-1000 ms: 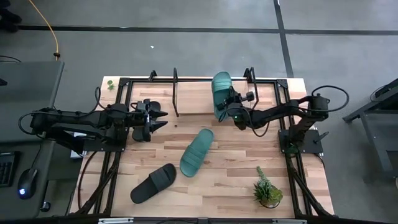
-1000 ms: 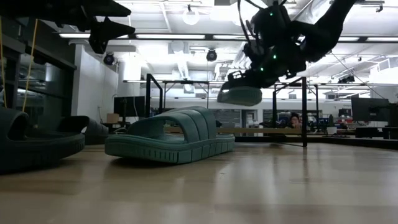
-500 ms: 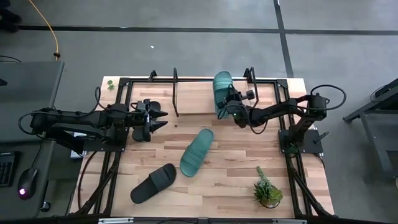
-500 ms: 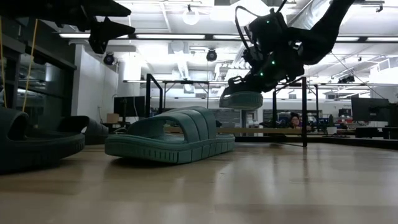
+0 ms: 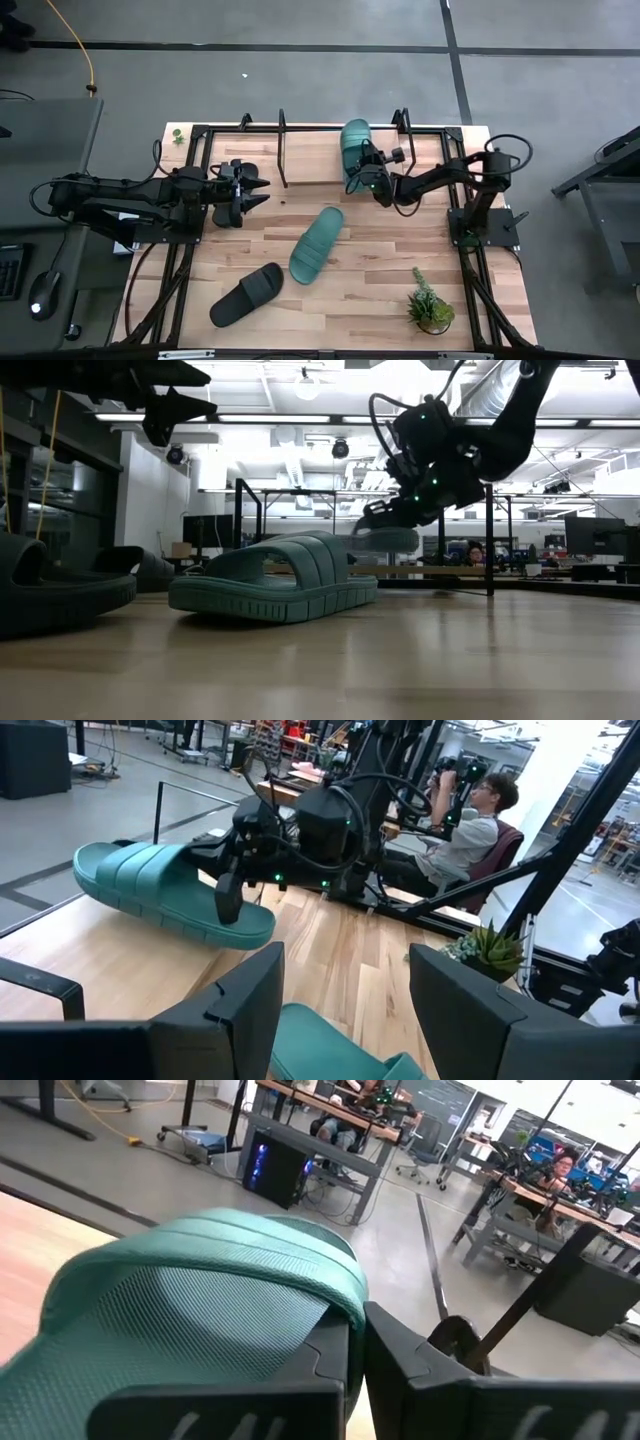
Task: Pick and place slides into the shelf
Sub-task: Put the bottom green slipper on the shelf
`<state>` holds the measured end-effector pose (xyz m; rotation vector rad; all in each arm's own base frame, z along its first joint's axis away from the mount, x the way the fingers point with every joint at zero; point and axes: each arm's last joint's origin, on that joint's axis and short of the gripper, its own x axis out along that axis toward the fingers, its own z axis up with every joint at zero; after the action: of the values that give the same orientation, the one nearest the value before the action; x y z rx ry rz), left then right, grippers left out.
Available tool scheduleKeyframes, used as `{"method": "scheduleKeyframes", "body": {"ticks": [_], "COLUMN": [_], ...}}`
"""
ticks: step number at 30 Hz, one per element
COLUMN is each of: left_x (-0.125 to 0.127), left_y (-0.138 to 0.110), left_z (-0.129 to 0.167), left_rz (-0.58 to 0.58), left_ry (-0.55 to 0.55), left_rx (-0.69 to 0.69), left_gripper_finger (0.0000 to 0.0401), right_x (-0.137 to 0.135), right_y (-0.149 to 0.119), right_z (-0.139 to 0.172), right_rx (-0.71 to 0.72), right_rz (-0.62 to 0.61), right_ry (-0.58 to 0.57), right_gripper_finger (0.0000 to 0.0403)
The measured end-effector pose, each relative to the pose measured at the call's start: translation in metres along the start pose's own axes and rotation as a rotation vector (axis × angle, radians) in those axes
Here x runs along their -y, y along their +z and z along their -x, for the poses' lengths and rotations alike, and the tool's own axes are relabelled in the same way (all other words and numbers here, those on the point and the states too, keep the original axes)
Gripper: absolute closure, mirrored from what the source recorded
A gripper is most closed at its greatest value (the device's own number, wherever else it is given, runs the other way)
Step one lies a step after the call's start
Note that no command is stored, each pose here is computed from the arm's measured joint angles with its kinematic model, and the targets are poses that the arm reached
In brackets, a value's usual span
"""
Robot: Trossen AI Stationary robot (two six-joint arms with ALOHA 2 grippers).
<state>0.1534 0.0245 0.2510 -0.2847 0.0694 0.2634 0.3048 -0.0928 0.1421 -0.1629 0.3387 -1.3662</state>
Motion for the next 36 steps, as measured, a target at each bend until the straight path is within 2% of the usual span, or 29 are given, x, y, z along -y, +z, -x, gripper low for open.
{"method": "scheduleKeyframes", "body": {"ticks": [26,30,36], "left_x": [0.000,0.000,0.000], "left_y": [0.000,0.000,0.000], "left_z": [0.000,0.000,0.000], "left_rz": [0.000,0.000,0.000], "left_ry": [0.000,-0.001,-0.001], "left_rx": [0.000,0.001,0.001], "left_gripper_finger": [0.0203,0.0203,0.0203], "right_x": [0.001,0.003,0.007], "right_y": [-0.006,-0.007,-0.011], "right_z": [-0.012,-0.018,-0.025], "right_rx": [-0.022,-0.036,-0.070], "right_rz": [0.009,-0.029,-0.057], "right_ry": [0.046,0.092,0.066], "right_gripper_finger": [0.0402,0.0389,0.0358]}}
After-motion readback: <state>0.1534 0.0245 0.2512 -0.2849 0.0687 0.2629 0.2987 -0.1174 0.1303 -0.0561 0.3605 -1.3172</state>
